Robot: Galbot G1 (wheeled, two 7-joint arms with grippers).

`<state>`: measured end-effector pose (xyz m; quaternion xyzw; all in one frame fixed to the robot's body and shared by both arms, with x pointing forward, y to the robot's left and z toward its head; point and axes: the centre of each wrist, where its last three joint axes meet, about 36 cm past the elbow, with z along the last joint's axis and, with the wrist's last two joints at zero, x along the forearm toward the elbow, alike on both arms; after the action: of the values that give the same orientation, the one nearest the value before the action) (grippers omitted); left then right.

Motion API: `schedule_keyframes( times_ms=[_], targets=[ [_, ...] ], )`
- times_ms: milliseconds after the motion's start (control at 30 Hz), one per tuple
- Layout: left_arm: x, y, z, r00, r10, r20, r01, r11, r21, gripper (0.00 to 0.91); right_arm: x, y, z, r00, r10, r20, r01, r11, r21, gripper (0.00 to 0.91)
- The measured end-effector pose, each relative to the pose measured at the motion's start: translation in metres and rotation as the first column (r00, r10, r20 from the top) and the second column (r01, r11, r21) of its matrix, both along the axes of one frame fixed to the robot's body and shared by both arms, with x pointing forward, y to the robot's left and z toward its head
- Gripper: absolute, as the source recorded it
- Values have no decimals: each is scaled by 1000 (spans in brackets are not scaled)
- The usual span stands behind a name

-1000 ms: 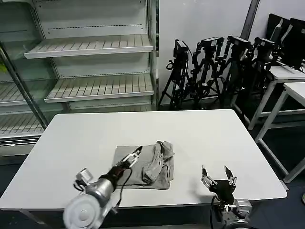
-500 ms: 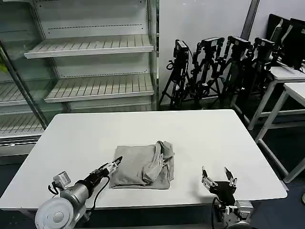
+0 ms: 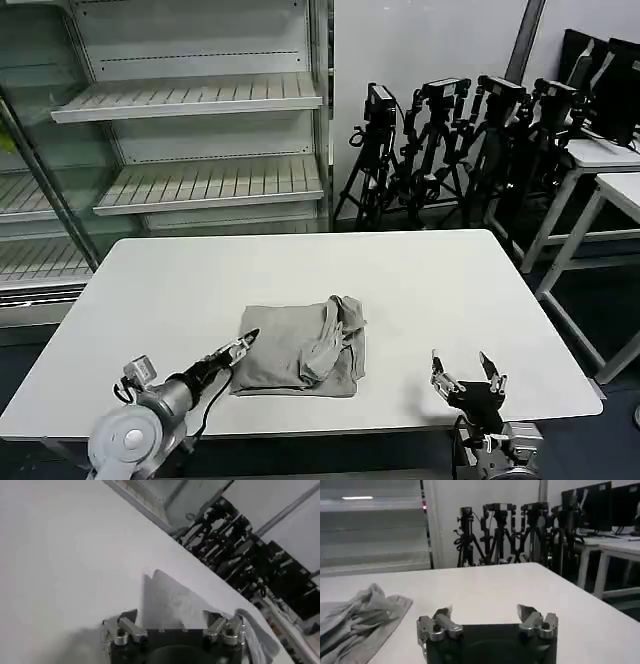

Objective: Fold and organize the clothes.

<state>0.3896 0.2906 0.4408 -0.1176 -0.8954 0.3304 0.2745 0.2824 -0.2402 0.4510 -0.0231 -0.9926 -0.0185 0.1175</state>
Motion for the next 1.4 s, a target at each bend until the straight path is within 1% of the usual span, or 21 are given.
schedule_keyframes(
  times_ms=[400, 433, 700, 1067, 1200, 1400],
  targets=[
    [8, -26, -14, 999, 53, -4, -53, 994, -97, 907, -4, 4, 2, 1000, -14, 0, 14, 1000, 7, 907],
    [8, -29, -15, 998, 59, -5, -59, 993, -103, 40, -4, 5, 2, 1000, -16, 0, 16, 1000, 8, 907],
    [8, -44, -23, 995, 99, -1, -98, 986, -133, 40, -6, 6, 4, 1000, -23, 4, 23, 1000, 12, 907],
    [7, -51, -31, 988, 152, -9, -152, 975, -163, 40, -7, 8, 3, 1000, -21, 2, 21, 1000, 18, 907],
    [7, -51, -29, 986, 169, -5, -167, 970, -177, 40, -7, 10, 4, 1000, -20, 4, 20, 1000, 20, 907],
    [5, -46, -18, 980, 197, 16, -189, 959, -211, 40, -5, 10, 5, 1000, -21, 10, 20, 1000, 22, 907]
  ],
)
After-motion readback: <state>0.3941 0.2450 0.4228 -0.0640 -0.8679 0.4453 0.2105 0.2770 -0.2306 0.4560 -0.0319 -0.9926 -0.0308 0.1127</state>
